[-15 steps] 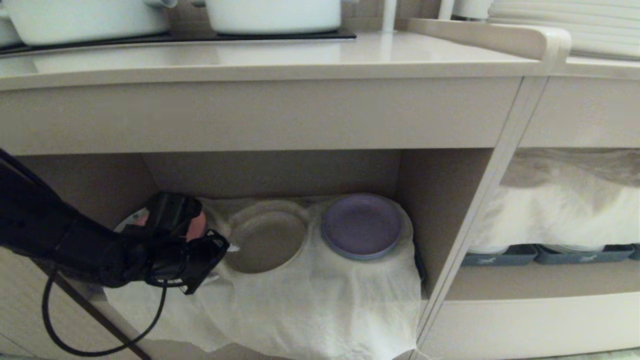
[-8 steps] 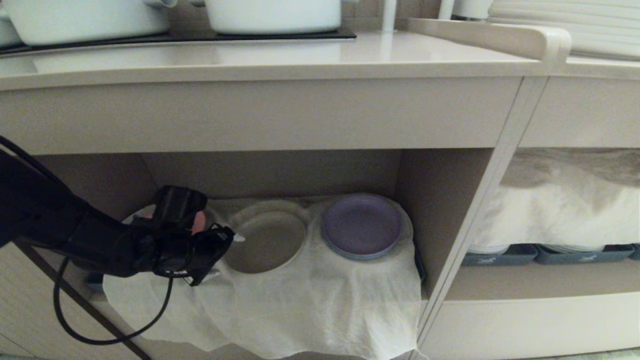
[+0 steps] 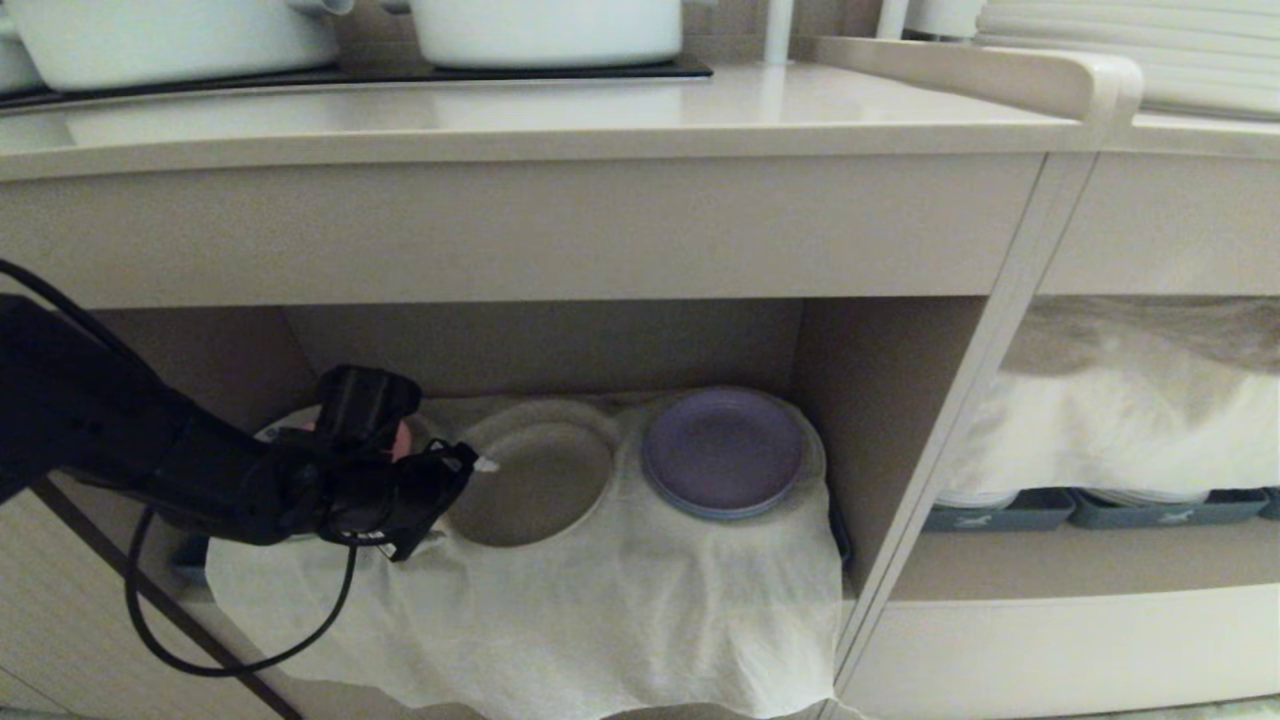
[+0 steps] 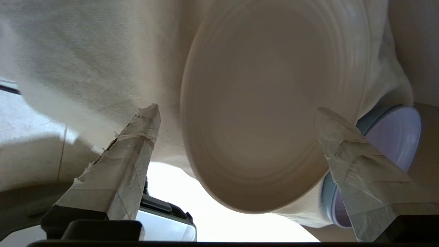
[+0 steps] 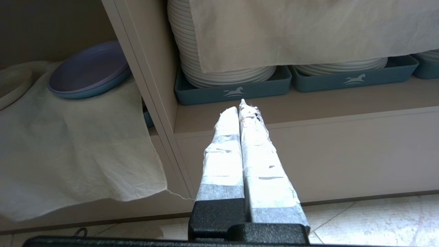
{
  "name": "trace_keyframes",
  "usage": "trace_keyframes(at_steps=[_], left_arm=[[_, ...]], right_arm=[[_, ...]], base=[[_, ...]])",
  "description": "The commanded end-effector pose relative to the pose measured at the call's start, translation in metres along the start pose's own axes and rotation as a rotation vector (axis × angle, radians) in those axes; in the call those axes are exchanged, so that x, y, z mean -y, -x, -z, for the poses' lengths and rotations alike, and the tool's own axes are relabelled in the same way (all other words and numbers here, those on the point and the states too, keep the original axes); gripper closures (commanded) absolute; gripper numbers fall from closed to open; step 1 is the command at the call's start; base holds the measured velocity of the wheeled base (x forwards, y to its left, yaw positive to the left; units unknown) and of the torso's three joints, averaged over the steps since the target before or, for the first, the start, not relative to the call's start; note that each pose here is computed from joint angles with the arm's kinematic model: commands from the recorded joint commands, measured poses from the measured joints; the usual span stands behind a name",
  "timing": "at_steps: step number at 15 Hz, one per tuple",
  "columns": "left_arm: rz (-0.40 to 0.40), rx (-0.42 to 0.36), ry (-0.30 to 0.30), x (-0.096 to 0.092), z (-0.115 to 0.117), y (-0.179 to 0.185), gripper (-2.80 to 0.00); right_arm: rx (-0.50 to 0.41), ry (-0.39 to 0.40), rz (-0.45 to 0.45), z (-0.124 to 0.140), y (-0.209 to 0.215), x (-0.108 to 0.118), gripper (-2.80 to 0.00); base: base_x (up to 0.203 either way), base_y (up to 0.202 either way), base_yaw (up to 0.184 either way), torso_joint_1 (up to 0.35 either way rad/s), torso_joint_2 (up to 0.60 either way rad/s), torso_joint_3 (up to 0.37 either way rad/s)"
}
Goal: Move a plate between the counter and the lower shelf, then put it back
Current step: Pick up the plate in the cupboard
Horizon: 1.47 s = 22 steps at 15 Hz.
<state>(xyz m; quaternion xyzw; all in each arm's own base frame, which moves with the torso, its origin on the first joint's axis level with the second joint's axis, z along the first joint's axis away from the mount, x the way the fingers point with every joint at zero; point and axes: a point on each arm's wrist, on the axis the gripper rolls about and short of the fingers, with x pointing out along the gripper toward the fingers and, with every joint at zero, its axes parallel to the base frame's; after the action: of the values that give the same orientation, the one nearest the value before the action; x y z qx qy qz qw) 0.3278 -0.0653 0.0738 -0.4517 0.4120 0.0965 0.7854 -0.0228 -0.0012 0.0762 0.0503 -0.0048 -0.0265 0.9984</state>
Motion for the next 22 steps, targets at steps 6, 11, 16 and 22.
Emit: trace_keyframes(at_steps=[6, 11, 16, 22], left_arm=[[0.001, -0.004, -0.004, 0.0025, 0.0017, -0.0045, -2.8], [-0.004, 0.0, -0.006, 0.0024, 0.0014, -0.0063, -2.8], [-0.008, 0.007, -0.008, 0.0025, 0.0017, -0.0068, -2.8], [-0.02, 0.02, -0.007, 0.0019, 0.0014, -0.0085, 0.0]], right_arm=[[0.001, -0.001, 0.0, -0.0001, 0.0, 0.0, 0.0], [0.001, -0.001, 0.0, -0.0001, 0.0, 0.0, 0.0], [0.001, -0.001, 0.0, -0.0001, 0.0, 0.0, 0.0], [0.001, -0.001, 0.0, -0.0001, 0.0, 0.0, 0.0]], base=[[0.0, 0.0, 0.0, 0.0, 0.0, 0.0], [0.0, 0.0, 0.0, 0.0, 0.0, 0.0], [0.0, 0.0, 0.0, 0.0, 0.0, 0.0], [0.0, 0.0, 0.0, 0.0, 0.0, 0.0]])
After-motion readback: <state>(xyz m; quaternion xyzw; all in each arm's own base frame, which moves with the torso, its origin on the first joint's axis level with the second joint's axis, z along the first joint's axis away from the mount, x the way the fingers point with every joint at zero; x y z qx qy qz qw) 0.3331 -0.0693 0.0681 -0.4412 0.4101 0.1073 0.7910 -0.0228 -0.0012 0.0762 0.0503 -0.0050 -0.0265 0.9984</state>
